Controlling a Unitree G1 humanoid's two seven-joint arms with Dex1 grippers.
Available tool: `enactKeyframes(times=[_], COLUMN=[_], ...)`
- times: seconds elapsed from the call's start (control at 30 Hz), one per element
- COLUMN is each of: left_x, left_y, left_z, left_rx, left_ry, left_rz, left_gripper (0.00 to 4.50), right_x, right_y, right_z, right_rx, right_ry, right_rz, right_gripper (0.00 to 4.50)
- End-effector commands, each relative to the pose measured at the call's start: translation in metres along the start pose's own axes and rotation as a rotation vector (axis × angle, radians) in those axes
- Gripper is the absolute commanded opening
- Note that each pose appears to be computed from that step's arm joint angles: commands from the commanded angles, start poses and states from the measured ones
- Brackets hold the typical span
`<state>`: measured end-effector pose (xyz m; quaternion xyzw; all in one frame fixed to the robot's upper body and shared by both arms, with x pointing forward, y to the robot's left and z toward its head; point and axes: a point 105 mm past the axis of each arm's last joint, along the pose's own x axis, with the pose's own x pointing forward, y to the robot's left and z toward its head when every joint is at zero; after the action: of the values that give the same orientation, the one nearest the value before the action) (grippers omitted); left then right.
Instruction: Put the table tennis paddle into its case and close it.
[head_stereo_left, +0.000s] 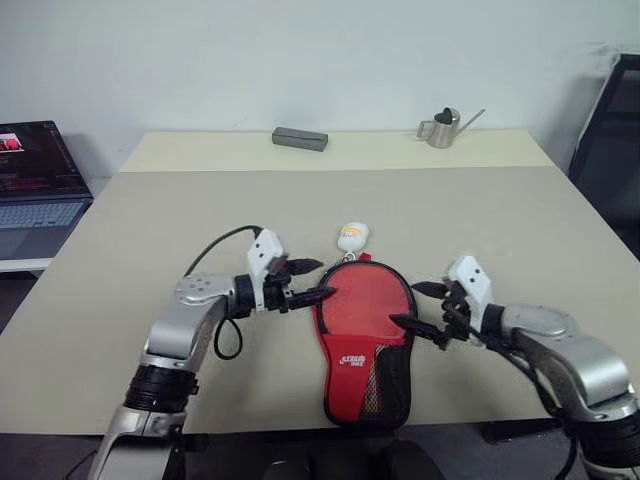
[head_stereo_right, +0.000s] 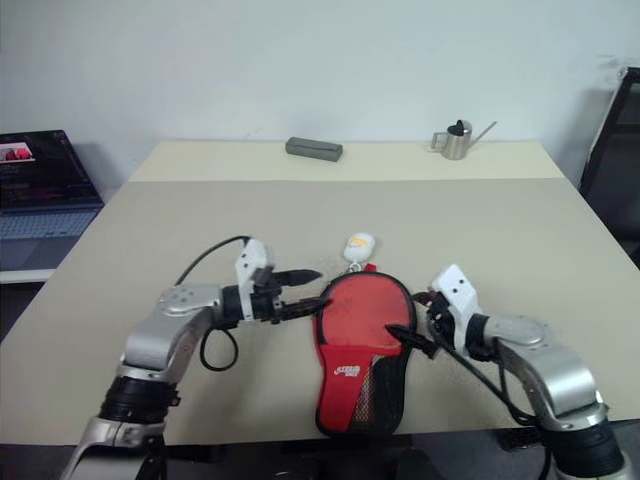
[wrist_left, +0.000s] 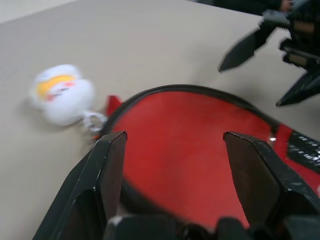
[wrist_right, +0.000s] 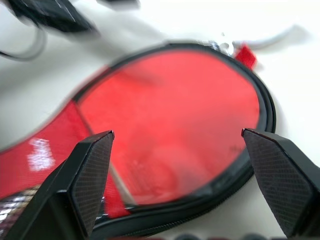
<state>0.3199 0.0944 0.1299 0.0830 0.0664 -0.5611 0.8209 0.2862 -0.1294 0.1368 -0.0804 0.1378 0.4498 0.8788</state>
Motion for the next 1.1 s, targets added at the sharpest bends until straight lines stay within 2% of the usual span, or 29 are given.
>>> enactKeyframes(times=[0.03, 0.17, 0.33, 0.5, 0.73, 0.9, 1.1], left_x=[0.013, 0.022, 0.029, 0.046, 0.061, 0.070, 0.074], left_y=[-0.015, -0.024, -0.030, -0.043, -0.034, -0.032, -0.039], left_z=[0.016, 0.013, 0.011, 0.001, -0.029, -0.040, -0.049], left_rx=[0.092, 0.099, 0.092, 0.098, 0.130, 0.136, 0.096], left_ry=[-0.028, -0.011, -0.014, 0.006, 0.099, 0.115, 0.131], left_rz=[-0.091, -0.144, -0.178, -0.250, -0.209, -0.191, -0.212], left_gripper=[3.34, 3.34, 3.34, 3.34, 3.34, 3.34, 3.34], right_x=[-0.020, -0.037, -0.043, -0.034, -0.026, -0.024, -0.007], right_y=[-0.015, -0.024, -0.026, -0.021, -0.019, -0.022, -0.030], right_z=[0.025, 0.035, 0.037, 0.036, 0.040, 0.042, 0.060], right_rx=[-0.057, -0.073, -0.094, -0.091, -0.101, -0.110, -0.110], right_ry=[-0.063, -0.060, -0.052, -0.058, -0.075, -0.082, -0.121], right_rz=[-0.035, -0.043, -0.048, -0.026, -0.025, -0.037, -0.053], right_gripper=[4.50, 4.50, 4.50, 4.50, 4.50, 4.50, 4.50])
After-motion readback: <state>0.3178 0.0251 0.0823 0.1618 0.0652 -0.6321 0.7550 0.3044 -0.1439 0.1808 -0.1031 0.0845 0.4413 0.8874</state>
